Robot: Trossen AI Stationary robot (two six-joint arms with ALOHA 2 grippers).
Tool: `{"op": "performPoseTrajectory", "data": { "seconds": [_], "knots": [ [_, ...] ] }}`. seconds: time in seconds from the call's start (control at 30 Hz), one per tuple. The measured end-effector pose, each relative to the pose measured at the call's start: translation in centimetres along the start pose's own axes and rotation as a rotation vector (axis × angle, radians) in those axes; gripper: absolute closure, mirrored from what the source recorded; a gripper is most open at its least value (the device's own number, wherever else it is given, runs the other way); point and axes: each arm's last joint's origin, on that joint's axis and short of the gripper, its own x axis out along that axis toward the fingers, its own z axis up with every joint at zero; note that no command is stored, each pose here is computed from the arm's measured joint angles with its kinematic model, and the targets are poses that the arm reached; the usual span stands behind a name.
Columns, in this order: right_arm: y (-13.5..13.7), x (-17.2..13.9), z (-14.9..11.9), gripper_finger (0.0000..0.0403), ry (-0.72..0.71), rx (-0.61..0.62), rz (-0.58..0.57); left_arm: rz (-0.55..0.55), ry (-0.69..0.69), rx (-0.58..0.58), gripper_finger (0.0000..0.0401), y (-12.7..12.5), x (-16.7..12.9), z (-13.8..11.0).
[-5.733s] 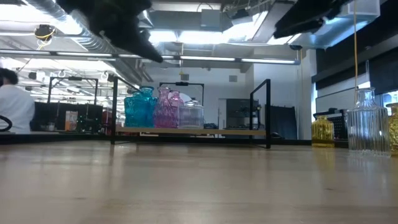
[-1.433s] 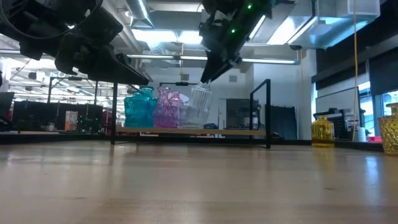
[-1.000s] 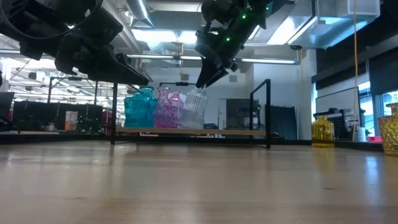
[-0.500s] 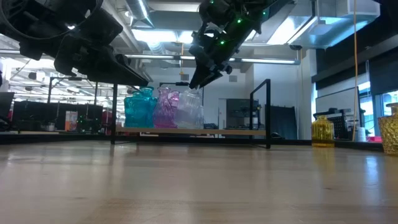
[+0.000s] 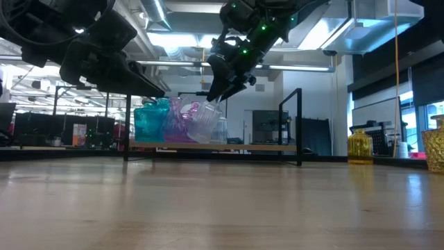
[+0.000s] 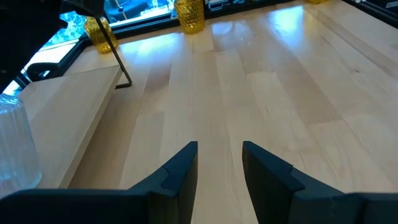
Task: Sort vases onto shelf
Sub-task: Put the transparent vase on the shelf aligned with the other transparent vases
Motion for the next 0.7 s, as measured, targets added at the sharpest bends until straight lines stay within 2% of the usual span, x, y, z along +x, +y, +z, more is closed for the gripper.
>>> {"op": "performPoseTrajectory", "data": {
  "seconds": [0.17,0.5,0.7],
  "knots": [
    [0.03,-0.01,-0.04,0.0202,0.004,-0.004,0.000,0.000,0.000,0.000,0.0282,0.00,0.00,0.00],
    [0.06,-0.01,0.04,0.0301,-0.004,-0.031,0.002,0.000,-0.001,0.000,0.0282,0.00,0.00,0.02],
    [0.06,-0.03,0.07,0.0319,-0.007,-0.035,0.001,0.000,0.000,0.000,0.0282,-0.01,0.00,0.00]
  ]
}}
